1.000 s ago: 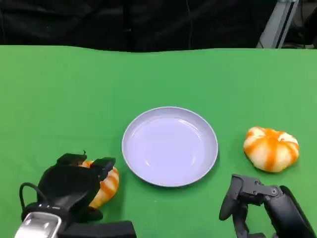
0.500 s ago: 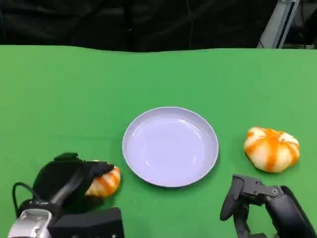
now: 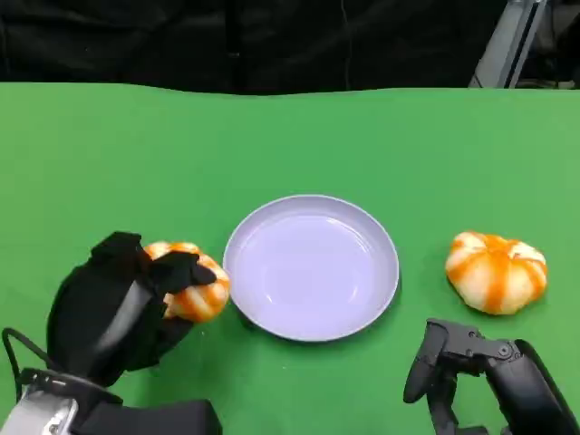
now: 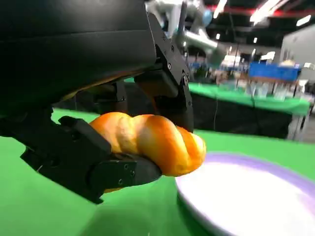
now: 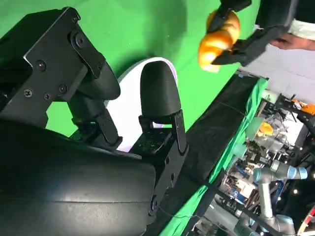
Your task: Grasp the bread from the table and place it into the plate.
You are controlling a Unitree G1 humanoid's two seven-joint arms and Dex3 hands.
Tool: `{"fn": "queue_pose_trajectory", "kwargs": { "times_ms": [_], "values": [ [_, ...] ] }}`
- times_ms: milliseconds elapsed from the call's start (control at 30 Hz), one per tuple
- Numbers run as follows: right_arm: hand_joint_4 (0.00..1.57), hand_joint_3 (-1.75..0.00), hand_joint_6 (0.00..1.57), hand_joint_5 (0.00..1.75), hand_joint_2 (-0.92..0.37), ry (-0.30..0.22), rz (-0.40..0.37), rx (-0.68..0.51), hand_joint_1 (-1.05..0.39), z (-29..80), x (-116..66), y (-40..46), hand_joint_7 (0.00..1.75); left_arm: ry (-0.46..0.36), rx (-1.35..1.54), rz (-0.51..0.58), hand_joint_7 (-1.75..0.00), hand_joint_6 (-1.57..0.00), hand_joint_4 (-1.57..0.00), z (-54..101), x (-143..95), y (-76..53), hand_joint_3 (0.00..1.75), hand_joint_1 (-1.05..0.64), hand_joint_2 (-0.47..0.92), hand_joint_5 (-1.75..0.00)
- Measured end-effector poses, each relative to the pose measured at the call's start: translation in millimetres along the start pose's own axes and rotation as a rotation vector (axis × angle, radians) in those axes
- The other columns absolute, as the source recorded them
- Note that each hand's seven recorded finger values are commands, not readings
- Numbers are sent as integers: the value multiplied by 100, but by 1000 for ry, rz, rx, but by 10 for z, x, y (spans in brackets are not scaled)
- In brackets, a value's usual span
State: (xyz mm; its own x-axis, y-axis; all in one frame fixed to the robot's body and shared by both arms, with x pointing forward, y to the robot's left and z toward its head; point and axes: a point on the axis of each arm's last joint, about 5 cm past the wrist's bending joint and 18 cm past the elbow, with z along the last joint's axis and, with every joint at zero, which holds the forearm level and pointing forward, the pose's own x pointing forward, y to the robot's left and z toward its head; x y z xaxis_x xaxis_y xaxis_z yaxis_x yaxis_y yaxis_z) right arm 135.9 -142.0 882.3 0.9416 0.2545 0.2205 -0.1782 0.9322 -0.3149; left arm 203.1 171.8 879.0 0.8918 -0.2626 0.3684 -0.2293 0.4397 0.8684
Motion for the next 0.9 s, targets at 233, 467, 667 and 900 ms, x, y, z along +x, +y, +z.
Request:
{"fn": "queue_pose_trajectory", "kwargs": {
  "times_ms": [233,467,667,900],
  "values": [
    [86,-155,79,175,-26,-6,1,-1,12,-3,1,-3,144,-82,-42,47,-120,-91,-88,110,101,-23,128,-15,36,-168],
    [86,-156,79,175,-26,-9,-1,-3,13,-5,-1,-5,143,-167,-84,55,-148,-79,-86,239,435,-98,118,-15,39,-175],
    [85,-154,79,175,-27,-9,-1,-3,13,-6,-1,-5,143,-190,-113,12,-151,-74,-82,354,607,-203,120,-18,40,-175],
    [85,-155,80,174,-26,-6,0,-1,13,-18,-1,-3,142,-190,-144,-69,-147,-76,-81,458,711,-368,110,-16,45,-175]
  ]
}}
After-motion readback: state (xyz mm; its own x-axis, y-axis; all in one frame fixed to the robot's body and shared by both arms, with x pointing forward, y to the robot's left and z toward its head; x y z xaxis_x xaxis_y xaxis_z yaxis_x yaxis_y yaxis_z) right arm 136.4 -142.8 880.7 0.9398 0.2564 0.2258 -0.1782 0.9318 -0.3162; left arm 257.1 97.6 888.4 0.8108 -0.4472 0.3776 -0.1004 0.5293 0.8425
